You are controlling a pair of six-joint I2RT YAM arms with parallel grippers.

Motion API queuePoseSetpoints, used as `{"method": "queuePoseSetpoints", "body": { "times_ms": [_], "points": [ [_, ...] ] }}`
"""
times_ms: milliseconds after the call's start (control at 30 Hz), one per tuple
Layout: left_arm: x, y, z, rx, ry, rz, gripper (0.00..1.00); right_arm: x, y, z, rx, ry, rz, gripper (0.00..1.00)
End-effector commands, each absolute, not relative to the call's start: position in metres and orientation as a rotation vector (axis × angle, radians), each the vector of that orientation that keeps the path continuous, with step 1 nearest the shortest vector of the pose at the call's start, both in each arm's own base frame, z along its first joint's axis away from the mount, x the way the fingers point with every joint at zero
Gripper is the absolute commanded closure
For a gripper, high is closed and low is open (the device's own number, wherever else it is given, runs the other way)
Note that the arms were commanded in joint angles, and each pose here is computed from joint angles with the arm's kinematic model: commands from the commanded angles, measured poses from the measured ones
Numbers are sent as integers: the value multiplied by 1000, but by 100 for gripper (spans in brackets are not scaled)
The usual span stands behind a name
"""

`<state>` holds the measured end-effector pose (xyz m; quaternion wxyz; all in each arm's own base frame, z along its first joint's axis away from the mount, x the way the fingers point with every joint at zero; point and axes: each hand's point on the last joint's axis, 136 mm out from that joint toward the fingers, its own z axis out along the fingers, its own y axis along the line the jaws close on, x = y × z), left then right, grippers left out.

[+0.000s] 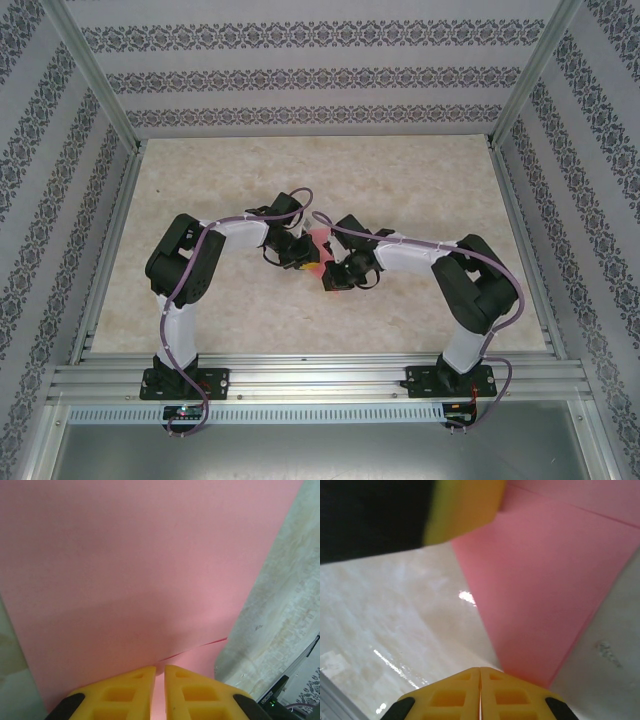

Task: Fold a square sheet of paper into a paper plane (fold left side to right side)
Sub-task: Third fold the triangle at the center of the table.

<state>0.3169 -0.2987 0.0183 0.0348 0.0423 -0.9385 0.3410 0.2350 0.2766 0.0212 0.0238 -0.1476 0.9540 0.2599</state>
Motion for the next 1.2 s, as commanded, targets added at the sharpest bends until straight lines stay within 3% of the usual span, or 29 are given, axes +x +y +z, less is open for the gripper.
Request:
{"method": "queuePoseSetpoints", "body": {
  "times_ms": [0, 633, 967, 1167],
  "points": [
    [304, -278, -23, 162, -2925, 805, 83, 242, 271, 19, -382, 2940, 800, 91],
    [309, -279, -16, 167, -2940, 823, 83, 220, 241, -3, -295, 3059, 756, 91],
    [313, -288, 38, 147, -2975, 995, 78, 209, 230, -18, -262, 3133, 692, 91],
    [296, -301, 58, 60, -2916, 1095, 84, 209, 230, -22, -261, 3148, 685, 92]
  ]
}}
